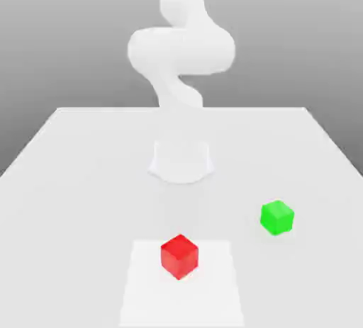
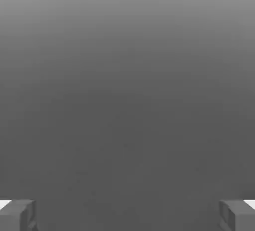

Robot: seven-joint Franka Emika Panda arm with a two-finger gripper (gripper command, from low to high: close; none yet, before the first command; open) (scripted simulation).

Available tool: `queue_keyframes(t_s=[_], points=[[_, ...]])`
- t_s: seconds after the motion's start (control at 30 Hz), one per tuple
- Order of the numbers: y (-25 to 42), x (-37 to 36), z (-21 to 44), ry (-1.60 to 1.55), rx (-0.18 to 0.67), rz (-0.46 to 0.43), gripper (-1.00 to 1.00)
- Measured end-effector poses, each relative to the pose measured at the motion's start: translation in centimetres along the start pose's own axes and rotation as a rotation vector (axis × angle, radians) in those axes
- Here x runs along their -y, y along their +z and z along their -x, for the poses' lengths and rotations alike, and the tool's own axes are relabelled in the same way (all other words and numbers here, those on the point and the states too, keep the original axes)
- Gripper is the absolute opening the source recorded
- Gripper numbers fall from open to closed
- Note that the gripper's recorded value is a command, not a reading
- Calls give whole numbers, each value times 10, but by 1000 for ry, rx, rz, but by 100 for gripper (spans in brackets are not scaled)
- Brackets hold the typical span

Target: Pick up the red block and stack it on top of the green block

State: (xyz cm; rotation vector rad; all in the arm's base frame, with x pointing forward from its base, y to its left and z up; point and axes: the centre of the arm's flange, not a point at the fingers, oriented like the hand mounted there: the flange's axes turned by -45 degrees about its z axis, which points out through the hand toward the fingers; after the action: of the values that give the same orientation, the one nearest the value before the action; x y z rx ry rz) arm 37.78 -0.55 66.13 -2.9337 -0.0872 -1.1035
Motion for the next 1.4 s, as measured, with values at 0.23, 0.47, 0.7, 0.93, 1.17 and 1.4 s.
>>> queue_keyframes(t_s=[0.23,0.47,0.7,0.93,1.17,1.4], points=[[169,-2,70,-222,254,-91,0],[292,8,197,-469,511,-188,0],[351,9,309,-646,680,-254,0],[384,9,341,-648,686,-256,-100],[375,9,331,-649,685,-256,-100],[330,41,303,-776,671,-319,-100]])
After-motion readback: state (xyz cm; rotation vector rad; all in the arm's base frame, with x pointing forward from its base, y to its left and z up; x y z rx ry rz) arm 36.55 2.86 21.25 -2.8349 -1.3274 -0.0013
